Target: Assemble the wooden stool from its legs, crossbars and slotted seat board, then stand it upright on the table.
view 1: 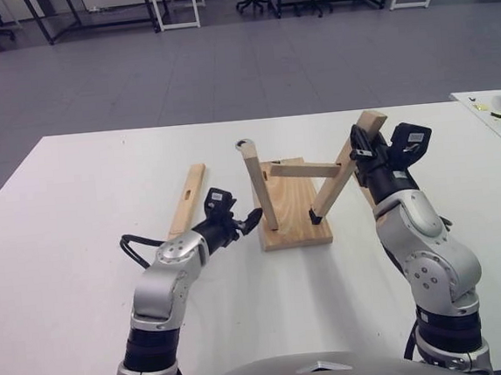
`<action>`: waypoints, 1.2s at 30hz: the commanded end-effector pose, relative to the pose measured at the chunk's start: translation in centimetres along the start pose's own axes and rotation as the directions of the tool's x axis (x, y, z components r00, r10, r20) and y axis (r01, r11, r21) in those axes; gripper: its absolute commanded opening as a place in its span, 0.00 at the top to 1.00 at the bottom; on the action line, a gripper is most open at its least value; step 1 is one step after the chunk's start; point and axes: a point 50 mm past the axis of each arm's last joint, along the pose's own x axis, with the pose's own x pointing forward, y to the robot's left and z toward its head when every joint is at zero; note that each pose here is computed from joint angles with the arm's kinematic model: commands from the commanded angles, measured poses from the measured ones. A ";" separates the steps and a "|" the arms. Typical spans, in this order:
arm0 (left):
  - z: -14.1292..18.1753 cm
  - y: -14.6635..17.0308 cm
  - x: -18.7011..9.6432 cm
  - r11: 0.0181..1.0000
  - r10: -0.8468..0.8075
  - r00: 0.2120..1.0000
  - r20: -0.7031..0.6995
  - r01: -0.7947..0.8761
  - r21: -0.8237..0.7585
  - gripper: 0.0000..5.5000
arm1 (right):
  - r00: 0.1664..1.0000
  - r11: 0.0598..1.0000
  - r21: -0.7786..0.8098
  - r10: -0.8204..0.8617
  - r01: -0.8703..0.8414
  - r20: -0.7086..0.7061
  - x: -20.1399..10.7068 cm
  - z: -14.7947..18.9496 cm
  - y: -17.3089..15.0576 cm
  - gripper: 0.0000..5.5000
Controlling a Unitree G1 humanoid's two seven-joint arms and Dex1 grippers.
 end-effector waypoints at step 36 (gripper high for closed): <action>11.4 -1.5 -2.2 0.957 -0.056 0.976 0.210 -0.008 0.289 0.29 | 0.980 0.992 -0.126 0.006 -0.032 -0.201 -3.1 -7.1 -2.7 0.82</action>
